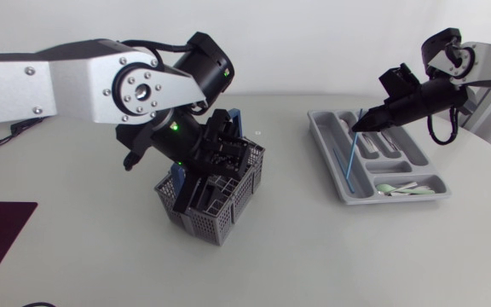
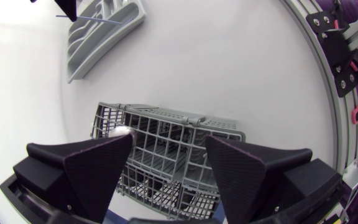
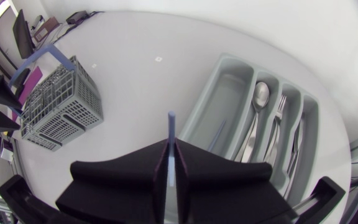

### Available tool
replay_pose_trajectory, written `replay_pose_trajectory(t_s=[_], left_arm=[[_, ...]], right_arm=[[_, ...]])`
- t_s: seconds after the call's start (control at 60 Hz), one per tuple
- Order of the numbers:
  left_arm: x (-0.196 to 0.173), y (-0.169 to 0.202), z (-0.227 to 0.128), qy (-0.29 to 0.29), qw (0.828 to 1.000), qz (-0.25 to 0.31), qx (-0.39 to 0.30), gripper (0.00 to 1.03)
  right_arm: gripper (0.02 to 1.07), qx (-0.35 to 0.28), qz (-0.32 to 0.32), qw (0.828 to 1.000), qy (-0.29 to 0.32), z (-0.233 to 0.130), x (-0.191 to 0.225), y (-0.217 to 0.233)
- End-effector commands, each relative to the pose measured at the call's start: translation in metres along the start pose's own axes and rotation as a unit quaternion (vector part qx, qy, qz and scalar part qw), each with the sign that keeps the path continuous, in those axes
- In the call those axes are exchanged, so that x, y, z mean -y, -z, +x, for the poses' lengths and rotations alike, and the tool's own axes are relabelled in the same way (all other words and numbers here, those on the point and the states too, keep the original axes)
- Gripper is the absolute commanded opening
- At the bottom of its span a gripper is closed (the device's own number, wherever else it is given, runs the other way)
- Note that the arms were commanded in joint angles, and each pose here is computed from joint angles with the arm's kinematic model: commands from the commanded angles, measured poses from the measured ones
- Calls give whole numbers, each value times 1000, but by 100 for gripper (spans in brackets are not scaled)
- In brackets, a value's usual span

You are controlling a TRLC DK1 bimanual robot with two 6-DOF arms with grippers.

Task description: Unload the cutlery basket into the drawer organizer.

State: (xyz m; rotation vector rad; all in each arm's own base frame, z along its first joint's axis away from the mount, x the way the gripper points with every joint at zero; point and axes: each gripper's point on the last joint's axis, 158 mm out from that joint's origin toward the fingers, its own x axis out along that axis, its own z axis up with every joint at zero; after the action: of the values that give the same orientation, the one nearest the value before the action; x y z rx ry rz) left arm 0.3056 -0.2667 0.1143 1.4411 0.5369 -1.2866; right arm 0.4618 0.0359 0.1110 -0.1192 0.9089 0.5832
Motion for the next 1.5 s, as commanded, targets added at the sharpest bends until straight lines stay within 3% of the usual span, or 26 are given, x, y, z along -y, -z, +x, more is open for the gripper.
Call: replay_pose_trajectory(t_s=[0.0,0.167,0.45,0.7,0.733,0.833,0.917,1.1,1.333,1.45,1.483], left_arm=[[7,3,-2,2,1000,-2,-4,91],[9,4,-3,2,1000,-5,-4,91],[14,4,-6,2,1000,-11,-3,92],[18,6,-8,3,1000,-14,-4,92],[19,5,-8,2,1000,-14,-3,92],[19,4,-9,2,1000,-14,-2,92],[21,4,-9,2,1000,-14,-2,92],[23,4,-8,4,1000,-20,-3,92],[35,8,0,18,999,-31,-8,92],[37,9,3,19,999,-35,-8,91],[38,9,3,19,999,-35,-8,91]], right_arm=[[8,-28,19,999,-3,17,15,11],[8,-69,47,996,-18,51,32,22],[8,-83,85,993,-22,103,63,29],[8,-75,85,993,-12,110,72,27],[11,-72,83,994,-10,108,72,25],[47,-62,75,995,-3,98,71,19],[67,-39,57,998,13,82,67,9],[71,10,3,1000,-2,42,10,-15],[71,37,-39,990,-127,23,-113,-20],[70,32,-46,981,-184,28,-154,-18],[65,28,-49,980,-191,32,-161,-17]])
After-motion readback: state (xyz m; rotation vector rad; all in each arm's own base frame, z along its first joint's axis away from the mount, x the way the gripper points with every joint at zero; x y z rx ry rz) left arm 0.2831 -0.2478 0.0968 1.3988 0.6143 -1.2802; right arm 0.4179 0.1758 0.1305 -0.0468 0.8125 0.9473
